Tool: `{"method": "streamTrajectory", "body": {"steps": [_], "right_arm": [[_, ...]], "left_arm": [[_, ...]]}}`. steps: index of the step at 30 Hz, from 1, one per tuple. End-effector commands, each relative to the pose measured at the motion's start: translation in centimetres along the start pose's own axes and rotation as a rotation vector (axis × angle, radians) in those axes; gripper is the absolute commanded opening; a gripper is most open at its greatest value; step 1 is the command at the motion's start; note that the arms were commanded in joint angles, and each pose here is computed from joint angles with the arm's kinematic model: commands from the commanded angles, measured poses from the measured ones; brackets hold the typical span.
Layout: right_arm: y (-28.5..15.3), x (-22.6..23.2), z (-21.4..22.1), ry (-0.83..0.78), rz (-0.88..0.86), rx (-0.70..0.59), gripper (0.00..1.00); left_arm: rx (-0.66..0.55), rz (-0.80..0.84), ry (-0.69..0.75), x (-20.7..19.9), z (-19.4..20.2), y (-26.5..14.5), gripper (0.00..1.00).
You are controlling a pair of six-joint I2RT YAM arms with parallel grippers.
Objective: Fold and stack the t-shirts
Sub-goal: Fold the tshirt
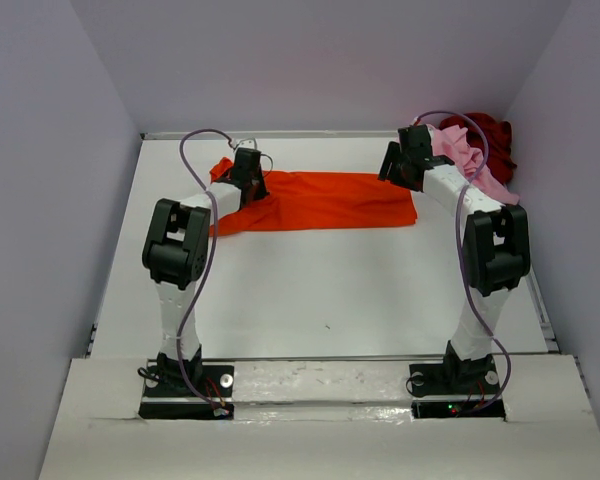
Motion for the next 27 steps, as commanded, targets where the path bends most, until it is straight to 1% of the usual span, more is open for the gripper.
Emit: {"method": "streamTrajectory", "body": {"steps": [1,9,10,12,13,14,16,20,21,22,23,24,26,27], "right_arm": [[0.0,0.6,-0.9,-0.004,-0.007,-0.041,0.68],[0.4,0.6,-0.6,-0.010,-0.008,-0.030,0.67],[0.4,0.6,-0.5,-0.010,-0.009,-0.028,0.67],[0.5,0.6,-0.5,-0.013,-0.007,-0.027,0.67],[0.6,0.5,-0.4,-0.014,-0.003,-0.025,0.67],[0.7,0.5,-0.3,-0.013,0.000,-0.023,0.67],[0.8,0.5,-0.3,-0.015,0.001,-0.021,0.67],[1.0,0.5,-0.1,-0.019,0.005,-0.015,0.67],[1.1,0.5,0.0,-0.018,0.007,-0.013,0.67],[1.2,0.5,0.0,-0.019,0.006,-0.012,0.67],[1.3,0.5,0.1,-0.022,0.007,-0.010,0.67],[1.4,0.5,0.1,-0.021,0.007,-0.007,0.67],[1.4,0.5,0.1,-0.022,0.010,-0.009,0.67],[1.5,0.5,0.2,-0.023,0.011,-0.007,0.67]], "left_arm": [[-0.045,0.045,-0.006,-1.2,-1.9,0.2,0.00],[-0.074,0.076,0.022,-2.9,-4.3,1.0,0.00],[-0.093,0.090,0.025,-3.5,-5.2,0.9,0.00],[-0.084,0.089,0.032,-3.8,-5.4,1.4,0.00],[-0.104,0.101,0.031,-4.3,-6.3,1.3,0.00],[-0.083,0.084,0.044,-4.0,-5.9,1.7,0.00],[-0.101,0.087,0.053,-4.5,-6.7,1.9,0.00],[-0.110,0.047,0.086,-4.3,-6.9,2.8,0.00],[-0.100,0.034,0.098,-3.9,-6.5,3.4,0.03],[-0.098,0.032,0.103,-3.9,-6.5,3.6,0.13],[-0.081,0.016,0.112,-3.7,-6.2,4.1,0.26],[-0.085,-0.007,0.114,-3.5,-6.2,4.2,0.47],[-0.096,-0.049,0.121,-2.9,-6.1,4.1,0.68],[-0.102,-0.058,0.124,-2.8,-6.2,4.0,0.88]]}}
Point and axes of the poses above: each gripper's point midway between its finger pads, its own y axis out along the fingers, its own x axis along the line the jaws close on, z = x × y, the point moved 8 cm from there along -y, back along the fingers, and after that the axes turned 12 degrees about -y, right-handed, at the moved point
